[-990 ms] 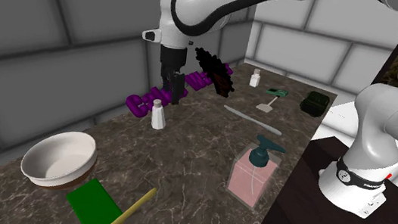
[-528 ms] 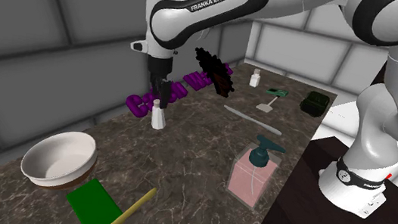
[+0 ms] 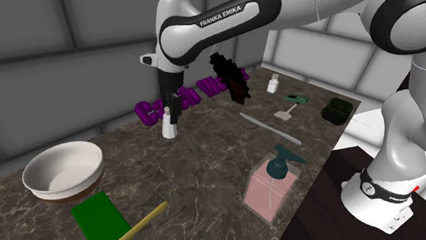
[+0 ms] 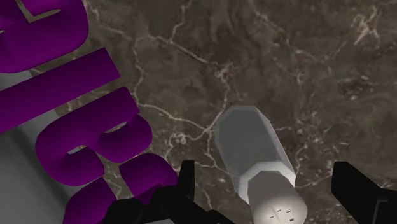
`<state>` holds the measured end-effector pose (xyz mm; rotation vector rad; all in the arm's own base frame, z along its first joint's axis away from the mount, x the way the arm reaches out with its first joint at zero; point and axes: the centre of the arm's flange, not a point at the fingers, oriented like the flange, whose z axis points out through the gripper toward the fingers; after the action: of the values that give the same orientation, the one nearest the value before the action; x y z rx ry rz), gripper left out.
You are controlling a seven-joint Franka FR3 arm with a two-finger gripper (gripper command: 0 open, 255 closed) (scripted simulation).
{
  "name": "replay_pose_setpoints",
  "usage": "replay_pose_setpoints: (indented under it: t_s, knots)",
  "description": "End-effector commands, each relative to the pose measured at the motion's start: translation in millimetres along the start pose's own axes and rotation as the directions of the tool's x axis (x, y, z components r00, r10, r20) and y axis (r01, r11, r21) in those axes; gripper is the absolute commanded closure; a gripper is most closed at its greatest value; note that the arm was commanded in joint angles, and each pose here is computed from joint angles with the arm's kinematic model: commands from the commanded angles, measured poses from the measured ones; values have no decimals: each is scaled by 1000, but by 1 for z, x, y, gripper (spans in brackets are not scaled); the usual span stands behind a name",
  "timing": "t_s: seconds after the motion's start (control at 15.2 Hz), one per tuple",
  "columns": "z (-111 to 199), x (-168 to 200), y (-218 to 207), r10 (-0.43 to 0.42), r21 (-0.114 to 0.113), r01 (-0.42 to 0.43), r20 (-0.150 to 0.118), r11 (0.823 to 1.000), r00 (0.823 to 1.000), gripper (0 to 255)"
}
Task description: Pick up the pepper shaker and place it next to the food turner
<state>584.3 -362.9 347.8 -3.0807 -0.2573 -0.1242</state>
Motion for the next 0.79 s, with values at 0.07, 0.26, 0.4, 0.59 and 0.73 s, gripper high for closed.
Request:
replay_pose_setpoints:
  t_s: [0.07, 0.26, 0.4, 0.59, 0.73]
  knots:
    - [1, 0, 0, 0, 0, 0, 0, 1000, 1000, 0]
    - [1, 0, 0, 0, 0, 0, 0, 1000, 1000, 255]
    - [1, 0, 0, 0, 0, 0, 0, 1000, 1000, 255]
    - [1, 0, 0, 0, 0, 0, 0, 1000, 1000, 255]
    - [1, 0, 0, 0, 0, 0, 0, 1000, 1000, 255]
